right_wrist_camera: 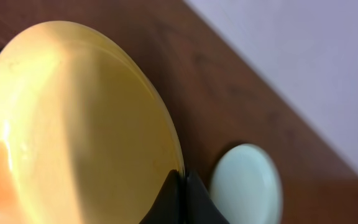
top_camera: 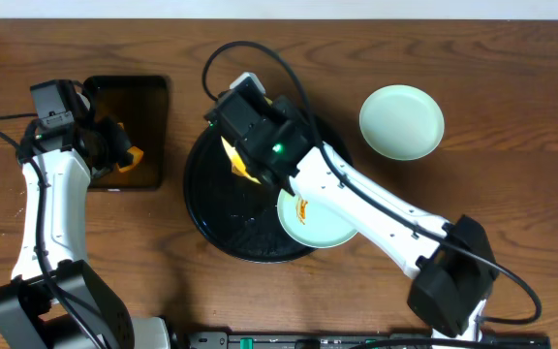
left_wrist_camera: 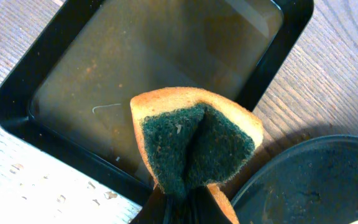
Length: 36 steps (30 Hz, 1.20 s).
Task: Clean dirty plates on tray and stack at the side
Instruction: 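Lift the yellow plate with the right gripper off the tray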
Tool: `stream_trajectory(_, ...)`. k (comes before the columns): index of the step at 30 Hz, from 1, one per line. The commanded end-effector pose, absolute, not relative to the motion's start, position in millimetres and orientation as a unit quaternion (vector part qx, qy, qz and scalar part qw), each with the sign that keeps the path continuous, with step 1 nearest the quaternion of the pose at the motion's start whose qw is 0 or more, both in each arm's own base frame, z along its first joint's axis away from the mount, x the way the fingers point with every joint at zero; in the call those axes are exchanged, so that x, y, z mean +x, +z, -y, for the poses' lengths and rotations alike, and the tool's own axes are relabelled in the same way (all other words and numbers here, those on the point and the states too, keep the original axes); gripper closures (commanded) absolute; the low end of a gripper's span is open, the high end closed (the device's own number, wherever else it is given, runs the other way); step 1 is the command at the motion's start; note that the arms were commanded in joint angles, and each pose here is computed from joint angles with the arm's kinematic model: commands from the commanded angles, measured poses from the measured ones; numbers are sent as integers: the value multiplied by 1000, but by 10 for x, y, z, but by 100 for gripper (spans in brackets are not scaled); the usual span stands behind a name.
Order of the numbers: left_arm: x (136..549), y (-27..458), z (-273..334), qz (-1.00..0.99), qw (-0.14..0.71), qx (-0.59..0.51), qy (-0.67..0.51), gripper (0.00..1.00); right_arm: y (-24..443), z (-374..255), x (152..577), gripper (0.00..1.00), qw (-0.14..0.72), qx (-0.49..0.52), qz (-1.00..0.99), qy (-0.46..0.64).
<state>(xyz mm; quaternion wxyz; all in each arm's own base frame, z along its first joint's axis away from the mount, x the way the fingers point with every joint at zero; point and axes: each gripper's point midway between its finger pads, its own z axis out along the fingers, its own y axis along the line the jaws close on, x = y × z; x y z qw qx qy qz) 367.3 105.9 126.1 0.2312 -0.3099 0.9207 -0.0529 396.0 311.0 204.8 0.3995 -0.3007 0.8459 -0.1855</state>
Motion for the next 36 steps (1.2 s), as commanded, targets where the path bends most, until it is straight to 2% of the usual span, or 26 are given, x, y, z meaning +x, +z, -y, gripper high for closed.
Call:
stream_trajectory(1,3645,1203,-1052,-924,223,-304,-56,92,2346,-3043,3946,99,423,-327,-807,-252)
stream_trajectory(7,3642,1201,-1051,-925,222,-304,-56,93,2401,-3237,3831,99,407,-434,-747,-298)
stream_trajectory(11,3642,1201,-1051,-926,222,-301,-55,93,2515,-3328,3774,99,409,-468,-707,-338)
stream_trajectory(24,3613,1187,-1041,-927,216,-301,-55,93,2970,-3543,3728,99,448,-473,-634,-417)
stream_trajectory(36,3611,1186,-1040,-927,215,-301,-55,93,2968,-3538,3729,99,455,-461,-642,-410)
